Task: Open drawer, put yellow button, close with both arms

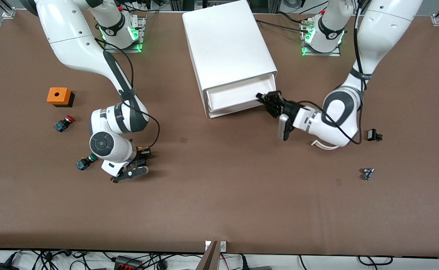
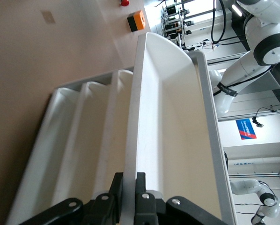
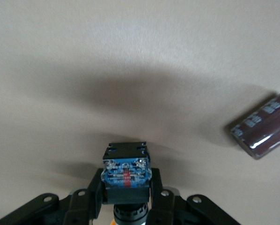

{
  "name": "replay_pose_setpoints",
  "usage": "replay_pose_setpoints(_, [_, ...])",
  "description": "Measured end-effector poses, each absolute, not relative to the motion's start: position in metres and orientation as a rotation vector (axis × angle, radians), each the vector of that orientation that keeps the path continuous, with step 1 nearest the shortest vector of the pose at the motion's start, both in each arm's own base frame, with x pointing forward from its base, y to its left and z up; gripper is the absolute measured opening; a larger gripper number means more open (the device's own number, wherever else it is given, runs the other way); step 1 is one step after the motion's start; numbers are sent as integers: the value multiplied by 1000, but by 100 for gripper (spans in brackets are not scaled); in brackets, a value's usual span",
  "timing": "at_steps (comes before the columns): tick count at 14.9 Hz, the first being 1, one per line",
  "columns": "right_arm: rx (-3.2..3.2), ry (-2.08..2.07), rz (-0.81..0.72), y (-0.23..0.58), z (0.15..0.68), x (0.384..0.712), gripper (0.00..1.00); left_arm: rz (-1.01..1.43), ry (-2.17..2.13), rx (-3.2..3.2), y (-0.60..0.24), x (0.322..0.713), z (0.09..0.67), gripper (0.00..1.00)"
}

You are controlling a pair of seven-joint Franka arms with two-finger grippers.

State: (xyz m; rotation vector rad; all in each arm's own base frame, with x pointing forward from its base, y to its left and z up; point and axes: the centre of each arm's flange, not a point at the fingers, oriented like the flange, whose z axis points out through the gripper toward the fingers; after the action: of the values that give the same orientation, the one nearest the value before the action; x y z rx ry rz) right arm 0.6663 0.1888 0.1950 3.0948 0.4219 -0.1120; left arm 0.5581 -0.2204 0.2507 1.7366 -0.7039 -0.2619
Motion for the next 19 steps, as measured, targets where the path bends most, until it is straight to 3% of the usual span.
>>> replay_pose_setpoints(4, [3098,429,-88,197,261,687,42,-201,-715,1746,-205,603,249,14])
replay_pose_setpoints(5, [3098,431,-91,200,285,692,42,-198,-719,1748,-206,607,248,20])
replay_pose_setpoints(7, [3102,446,-89,208,327,698,42,-196,-734,1755,-206,611,250,23])
replay_pose_setpoints(11, [3123,524,-81,242,370,695,42,-258,-687,1834,-185,627,266,59])
replay_pose_setpoints(15, [3144,580,-22,296,442,673,42,-467,-603,2056,-168,641,324,96])
replay_pose_setpoints(19, [3175,542,80,348,492,646,42,-614,-491,2326,-157,642,378,100])
